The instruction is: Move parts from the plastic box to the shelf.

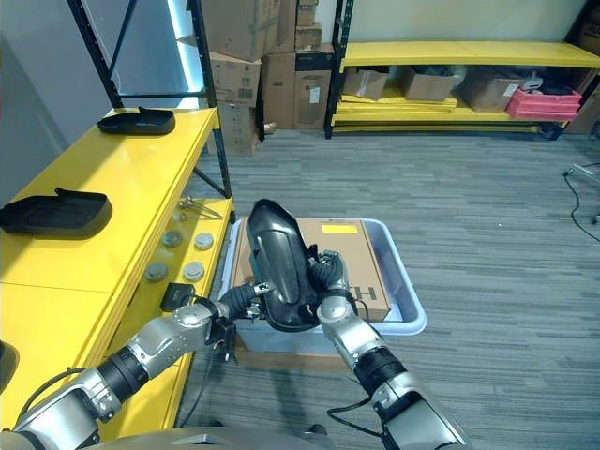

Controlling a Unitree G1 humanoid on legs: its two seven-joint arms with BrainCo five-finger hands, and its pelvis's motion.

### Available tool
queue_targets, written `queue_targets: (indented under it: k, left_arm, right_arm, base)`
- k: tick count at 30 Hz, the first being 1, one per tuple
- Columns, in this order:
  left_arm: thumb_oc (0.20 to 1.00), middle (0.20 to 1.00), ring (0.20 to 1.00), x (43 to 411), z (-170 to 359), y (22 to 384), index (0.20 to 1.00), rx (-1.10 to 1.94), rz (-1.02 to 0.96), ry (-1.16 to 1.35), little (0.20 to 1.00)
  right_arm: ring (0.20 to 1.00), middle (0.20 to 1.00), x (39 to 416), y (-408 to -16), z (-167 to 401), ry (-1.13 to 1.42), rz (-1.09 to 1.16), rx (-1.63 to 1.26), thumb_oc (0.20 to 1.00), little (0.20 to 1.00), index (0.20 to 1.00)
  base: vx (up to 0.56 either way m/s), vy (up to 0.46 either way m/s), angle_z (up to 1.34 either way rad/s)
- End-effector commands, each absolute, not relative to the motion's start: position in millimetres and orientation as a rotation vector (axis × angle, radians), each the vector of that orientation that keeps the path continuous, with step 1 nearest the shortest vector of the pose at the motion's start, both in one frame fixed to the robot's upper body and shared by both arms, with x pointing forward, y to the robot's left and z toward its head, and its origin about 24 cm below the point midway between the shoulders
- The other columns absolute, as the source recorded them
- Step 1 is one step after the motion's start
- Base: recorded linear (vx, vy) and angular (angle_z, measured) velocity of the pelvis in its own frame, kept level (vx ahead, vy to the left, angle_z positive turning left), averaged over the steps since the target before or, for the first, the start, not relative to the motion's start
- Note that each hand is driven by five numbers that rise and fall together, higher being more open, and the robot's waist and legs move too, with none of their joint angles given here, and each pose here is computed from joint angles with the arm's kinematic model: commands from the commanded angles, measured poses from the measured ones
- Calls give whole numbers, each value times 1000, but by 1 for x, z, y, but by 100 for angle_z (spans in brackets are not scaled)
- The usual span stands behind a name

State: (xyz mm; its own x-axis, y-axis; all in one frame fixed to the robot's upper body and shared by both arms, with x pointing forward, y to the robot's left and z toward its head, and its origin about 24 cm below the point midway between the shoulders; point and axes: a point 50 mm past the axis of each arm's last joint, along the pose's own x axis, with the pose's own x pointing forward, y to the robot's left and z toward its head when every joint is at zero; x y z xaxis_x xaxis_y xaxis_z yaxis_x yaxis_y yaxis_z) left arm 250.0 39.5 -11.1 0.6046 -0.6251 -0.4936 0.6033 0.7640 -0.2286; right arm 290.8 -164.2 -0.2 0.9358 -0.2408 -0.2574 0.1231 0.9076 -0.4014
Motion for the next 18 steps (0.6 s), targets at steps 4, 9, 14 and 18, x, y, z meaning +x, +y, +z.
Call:
queue_targets:
  k: [4,9,14,18]
  left_arm:
    - [200,200,200,262,29,-11,200,-142,-842,385,200]
    - [200,200,200,263,33,-11,200,-174,-822,363,200]
    - [200,200,200,268,46,-10,200,-211,-787,298,200]
    - [200,200,200,273,64,-9,200,-238,-774,234,200]
  right_arm:
    - [200,200,319,-122,31,170,-115,-289,200,200,200]
    - [200,200,319,-120,32,164,-109,-283,200,200,200]
    - [1000,1000,322,-112,41,152,-101,-253,1000,1000,1000]
    - [1000,1000,324,-108,49,137,-94,-223,1000,1000,1000]
  base:
    - [0,0,0]
    - [0,0,0]
    - [0,0,0]
    - [1,8,4]
